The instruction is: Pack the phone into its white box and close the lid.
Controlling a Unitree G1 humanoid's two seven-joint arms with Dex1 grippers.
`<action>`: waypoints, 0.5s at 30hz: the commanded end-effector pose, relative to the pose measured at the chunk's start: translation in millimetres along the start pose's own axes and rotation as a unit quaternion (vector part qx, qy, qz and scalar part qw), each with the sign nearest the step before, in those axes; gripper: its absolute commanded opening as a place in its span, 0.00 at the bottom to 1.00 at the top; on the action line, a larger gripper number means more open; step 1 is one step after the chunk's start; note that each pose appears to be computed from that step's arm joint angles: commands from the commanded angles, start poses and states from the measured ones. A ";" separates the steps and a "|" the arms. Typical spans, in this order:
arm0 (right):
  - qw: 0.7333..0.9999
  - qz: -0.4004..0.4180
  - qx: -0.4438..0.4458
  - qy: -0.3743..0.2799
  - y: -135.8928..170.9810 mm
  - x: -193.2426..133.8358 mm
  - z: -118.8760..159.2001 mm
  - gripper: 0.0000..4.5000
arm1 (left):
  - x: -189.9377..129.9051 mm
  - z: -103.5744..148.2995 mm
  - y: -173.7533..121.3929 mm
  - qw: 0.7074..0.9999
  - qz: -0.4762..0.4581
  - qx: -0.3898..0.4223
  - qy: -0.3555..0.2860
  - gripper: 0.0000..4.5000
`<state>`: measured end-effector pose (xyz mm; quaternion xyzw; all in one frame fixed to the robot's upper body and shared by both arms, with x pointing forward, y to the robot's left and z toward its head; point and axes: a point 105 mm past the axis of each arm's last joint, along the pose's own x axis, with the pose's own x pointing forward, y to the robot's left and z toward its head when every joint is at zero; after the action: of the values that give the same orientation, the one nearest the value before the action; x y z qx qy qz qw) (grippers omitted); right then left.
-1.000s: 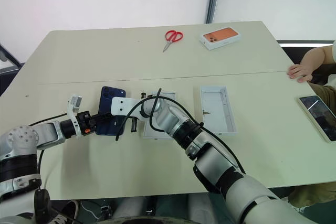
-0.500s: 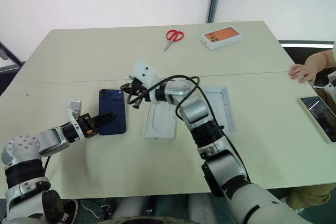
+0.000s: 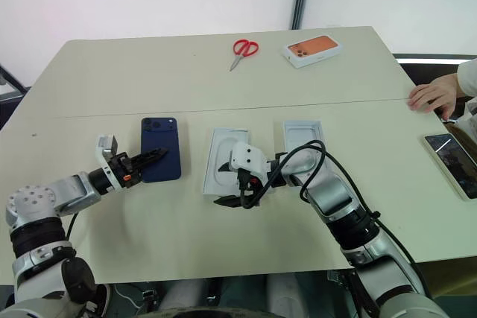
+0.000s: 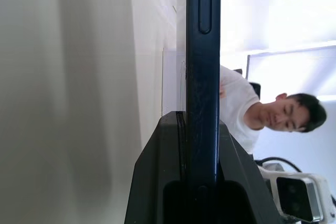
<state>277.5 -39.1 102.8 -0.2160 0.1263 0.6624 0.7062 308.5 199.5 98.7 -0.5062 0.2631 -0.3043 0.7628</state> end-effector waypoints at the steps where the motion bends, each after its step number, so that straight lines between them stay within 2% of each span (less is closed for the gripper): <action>1: 0.999 -0.005 -0.049 0.015 3.4 1.8 2.2 0.93 | 0.9 5.6 -13.1 0.999 -0.020 0.034 -0.006 0.00; 9: 0.998 -0.025 -0.049 0.035 1.4 -0.4 -14.6 0.93 | 5.8 2.8 -14.0 0.999 -0.016 0.049 0.003 0.00; 11: 0.998 -0.030 -0.046 0.039 -0.1 0.0 -17.9 0.82 | 6.3 2.3 -14.6 0.999 -0.016 0.051 0.005 0.00; 13: 0.998 -0.032 -0.040 0.042 -0.4 0.4 -20.6 0.65 | 6.7 2.2 -16.0 0.998 -0.019 0.051 0.007 0.00; 15: 0.998 -0.039 -0.038 0.040 -2.2 1.0 -21.2 0.65 | 6.8 3.0 -16.9 0.999 -0.021 0.049 0.007 0.00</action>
<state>281.9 -50.9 81.9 -0.2749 0.1304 0.6297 0.7148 310.5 189.3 95.4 -0.4813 0.2742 -0.3120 0.7719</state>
